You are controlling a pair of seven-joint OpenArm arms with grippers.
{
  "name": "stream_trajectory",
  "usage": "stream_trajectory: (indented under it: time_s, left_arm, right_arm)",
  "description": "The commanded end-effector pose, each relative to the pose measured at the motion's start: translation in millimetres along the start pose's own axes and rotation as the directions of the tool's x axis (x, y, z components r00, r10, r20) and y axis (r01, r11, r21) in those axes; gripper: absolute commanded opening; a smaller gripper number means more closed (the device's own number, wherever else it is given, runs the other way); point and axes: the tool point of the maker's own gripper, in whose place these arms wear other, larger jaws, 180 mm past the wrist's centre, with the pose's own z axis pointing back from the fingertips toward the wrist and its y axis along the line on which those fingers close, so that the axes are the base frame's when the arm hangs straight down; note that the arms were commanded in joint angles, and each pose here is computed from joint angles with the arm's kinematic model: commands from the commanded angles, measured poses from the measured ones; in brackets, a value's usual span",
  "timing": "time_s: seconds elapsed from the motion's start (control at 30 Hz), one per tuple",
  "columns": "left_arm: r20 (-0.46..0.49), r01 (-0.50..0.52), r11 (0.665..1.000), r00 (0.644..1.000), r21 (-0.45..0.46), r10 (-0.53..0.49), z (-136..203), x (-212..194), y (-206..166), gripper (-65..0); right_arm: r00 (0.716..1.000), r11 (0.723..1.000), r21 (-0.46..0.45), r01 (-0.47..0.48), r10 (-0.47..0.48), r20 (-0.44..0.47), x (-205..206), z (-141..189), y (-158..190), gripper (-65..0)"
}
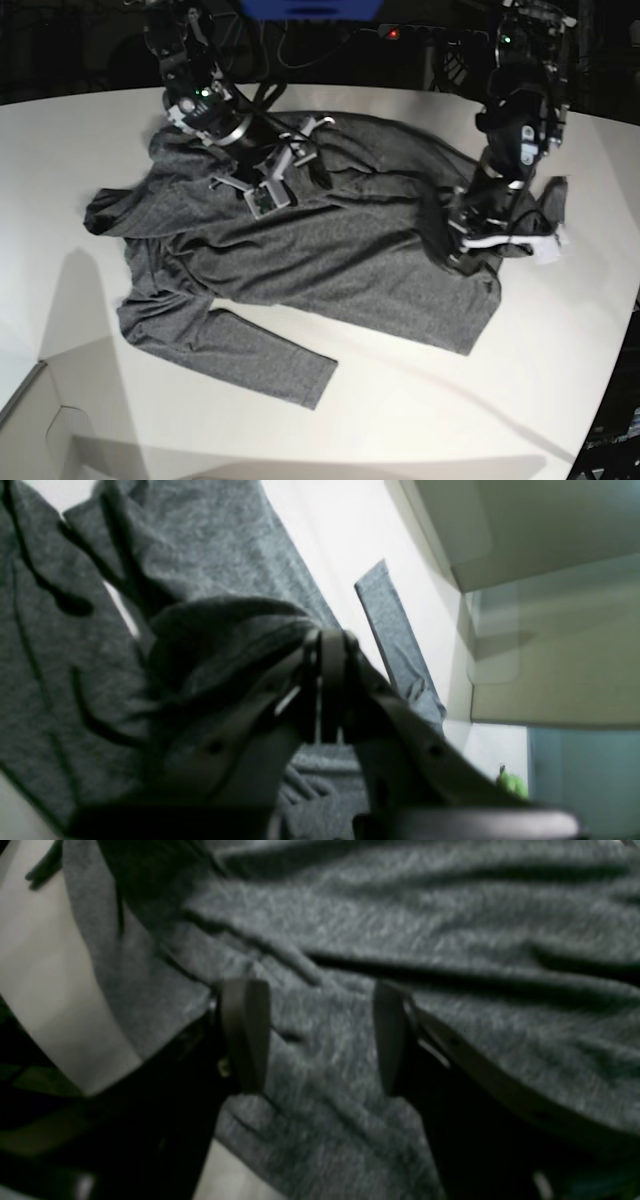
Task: Layout the t-shirt on the table in an organized manner, then fold the t-shirt properly
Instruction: 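Move the right gripper to the shirt's collar edge and grasp it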
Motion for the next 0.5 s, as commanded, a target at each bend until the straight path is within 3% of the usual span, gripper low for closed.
stream_trajectory:
  time_s: [0.0, 0.17, 0.47]
  left_arm:
    - [0.005, -0.009, 1.000, 1.000, -0.005, 0.009, 6, 7, 3, -64.8]
    - [-0.035, -0.107, 0.993, 0.993, 0.059, 0.109, 20, 5, 33, -64.8]
    - [-0.058, -0.072, 0.989, 0.995, 0.127, 0.080, 34, -3, 59, -64.8]
  right_arm:
    - [0.999, 1.000, 0.004, -0.004, 0.004, 0.053, 15, 1, 0, -31.5]
    - [0.998, 0.999, -0.036, 0.007, -0.005, 0.055, 15, 4, -16, -31.5]
    - [0.999, 0.999, -0.053, 0.004, -0.002, 0.036, 8, 6, -25, -31.5]
